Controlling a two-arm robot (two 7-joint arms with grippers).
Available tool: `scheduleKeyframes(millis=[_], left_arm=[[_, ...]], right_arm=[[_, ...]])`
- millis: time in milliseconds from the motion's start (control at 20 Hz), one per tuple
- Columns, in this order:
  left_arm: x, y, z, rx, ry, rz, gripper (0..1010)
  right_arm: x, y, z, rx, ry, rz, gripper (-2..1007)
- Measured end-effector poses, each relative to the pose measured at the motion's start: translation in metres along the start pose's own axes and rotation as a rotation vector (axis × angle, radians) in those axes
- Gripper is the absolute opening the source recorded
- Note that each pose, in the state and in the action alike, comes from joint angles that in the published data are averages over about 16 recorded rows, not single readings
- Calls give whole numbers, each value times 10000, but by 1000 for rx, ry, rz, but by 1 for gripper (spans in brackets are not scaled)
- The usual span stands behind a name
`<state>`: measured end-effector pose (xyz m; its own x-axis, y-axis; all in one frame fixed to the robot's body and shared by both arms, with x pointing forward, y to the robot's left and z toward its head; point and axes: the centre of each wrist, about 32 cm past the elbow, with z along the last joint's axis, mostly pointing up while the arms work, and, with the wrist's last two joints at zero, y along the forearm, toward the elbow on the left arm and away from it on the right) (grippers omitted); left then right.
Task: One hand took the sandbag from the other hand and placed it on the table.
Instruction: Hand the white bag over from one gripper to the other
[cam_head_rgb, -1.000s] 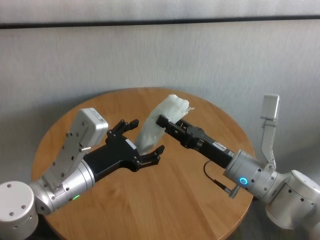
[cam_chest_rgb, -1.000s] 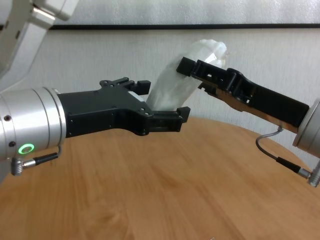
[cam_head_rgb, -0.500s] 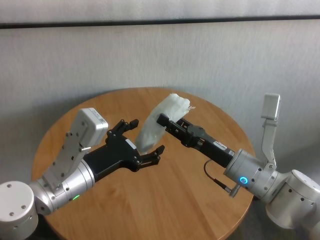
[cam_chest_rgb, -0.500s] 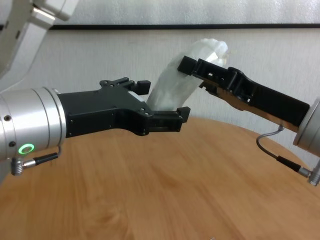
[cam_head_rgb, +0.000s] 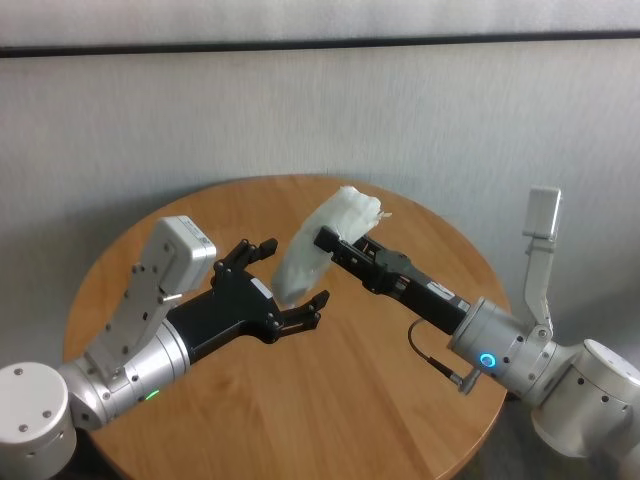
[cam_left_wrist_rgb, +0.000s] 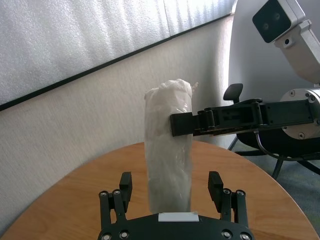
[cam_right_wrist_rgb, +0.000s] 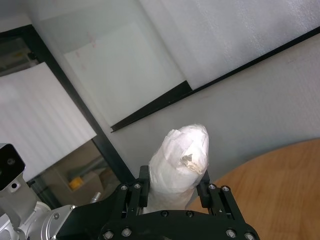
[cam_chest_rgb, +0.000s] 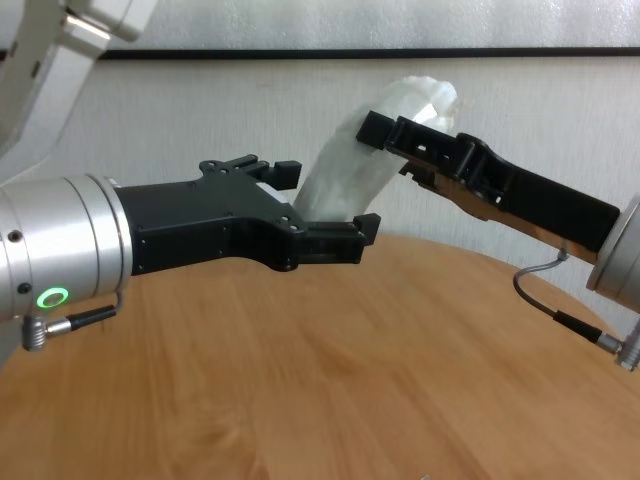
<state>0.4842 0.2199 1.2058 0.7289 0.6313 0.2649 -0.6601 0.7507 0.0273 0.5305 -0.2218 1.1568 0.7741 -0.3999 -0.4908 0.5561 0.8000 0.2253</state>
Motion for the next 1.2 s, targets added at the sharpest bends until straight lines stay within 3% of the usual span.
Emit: scheduleKeyframes(millis=[600, 1200], left_arm=[[0, 0, 0, 0, 0, 0, 1001], [0, 0, 0, 0, 0, 0, 1001]], right_arm=[[14, -2, 15, 4, -17, -41, 548], [89, -22, 88, 23, -77, -137, 548]])
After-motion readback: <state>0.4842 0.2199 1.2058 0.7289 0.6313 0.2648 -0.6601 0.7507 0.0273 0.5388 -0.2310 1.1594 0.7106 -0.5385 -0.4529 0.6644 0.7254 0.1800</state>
